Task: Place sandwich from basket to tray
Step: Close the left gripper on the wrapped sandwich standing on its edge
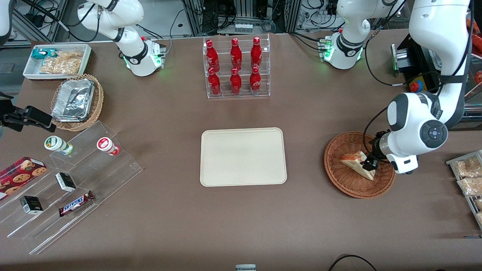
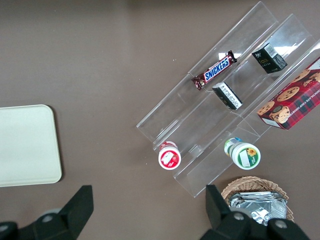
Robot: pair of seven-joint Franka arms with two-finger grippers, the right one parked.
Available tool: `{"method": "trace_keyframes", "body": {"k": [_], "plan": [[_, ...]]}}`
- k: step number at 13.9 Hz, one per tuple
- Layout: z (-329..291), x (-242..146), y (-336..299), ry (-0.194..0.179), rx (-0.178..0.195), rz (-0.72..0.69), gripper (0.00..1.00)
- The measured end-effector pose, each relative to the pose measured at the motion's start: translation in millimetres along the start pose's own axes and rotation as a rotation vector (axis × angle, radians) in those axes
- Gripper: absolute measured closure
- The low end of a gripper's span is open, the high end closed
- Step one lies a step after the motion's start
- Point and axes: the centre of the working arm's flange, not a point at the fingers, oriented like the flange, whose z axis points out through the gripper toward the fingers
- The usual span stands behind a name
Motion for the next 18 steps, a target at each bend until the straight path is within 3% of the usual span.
{"method": "trace_keyframes", "body": {"k": [7, 12, 13, 18], "plan": [[11.7, 2.0, 8.1, 0.008, -0.031, -0.007, 0.00], [43.5, 3.3, 15.3, 0.000, -0.032, -0.005, 0.00], [46.3, 3.2, 15.8, -0.002, -0.031, -0.006, 0.06], [39.1, -6.7, 24.0, 0.001, -0.048, 0.020, 0.60]]}}
